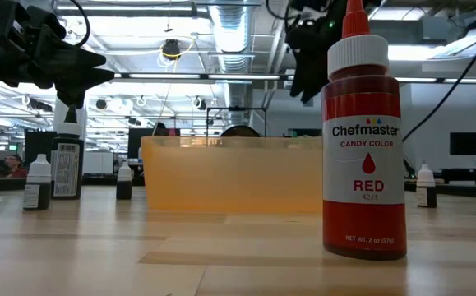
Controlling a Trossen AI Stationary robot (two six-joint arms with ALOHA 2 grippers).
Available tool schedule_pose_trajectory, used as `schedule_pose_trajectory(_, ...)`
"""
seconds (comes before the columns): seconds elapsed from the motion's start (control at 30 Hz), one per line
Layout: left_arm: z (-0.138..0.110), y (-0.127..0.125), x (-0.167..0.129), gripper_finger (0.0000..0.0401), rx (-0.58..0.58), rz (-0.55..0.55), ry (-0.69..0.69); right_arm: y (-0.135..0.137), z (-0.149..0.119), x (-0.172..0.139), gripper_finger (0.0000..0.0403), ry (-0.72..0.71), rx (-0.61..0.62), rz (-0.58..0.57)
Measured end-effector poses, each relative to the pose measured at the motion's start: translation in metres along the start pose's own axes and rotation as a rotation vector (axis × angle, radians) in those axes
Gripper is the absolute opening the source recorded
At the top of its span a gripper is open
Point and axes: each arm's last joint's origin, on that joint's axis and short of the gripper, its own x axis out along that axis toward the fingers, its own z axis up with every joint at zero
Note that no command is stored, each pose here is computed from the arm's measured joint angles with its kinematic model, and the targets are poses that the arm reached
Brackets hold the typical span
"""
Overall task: Pick & Place food coloring
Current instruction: Put the large green food coloring into the orange bin
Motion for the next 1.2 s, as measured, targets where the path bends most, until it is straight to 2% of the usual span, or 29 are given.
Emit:
schedule_pose_trajectory(0.57,0.0,0.0,0.0,0.0169,0.0,0.001,0.0,-0.005,-0.006,0.06,0.0268,0.187,0.004,-0.078)
schedule_pose_trajectory(1.2,0.0,0.0,0.0,0.0169,-0.001,0.001,0.0,-0.009,-0.004,0.091,0.0268,0.205,0.028,-0.092)
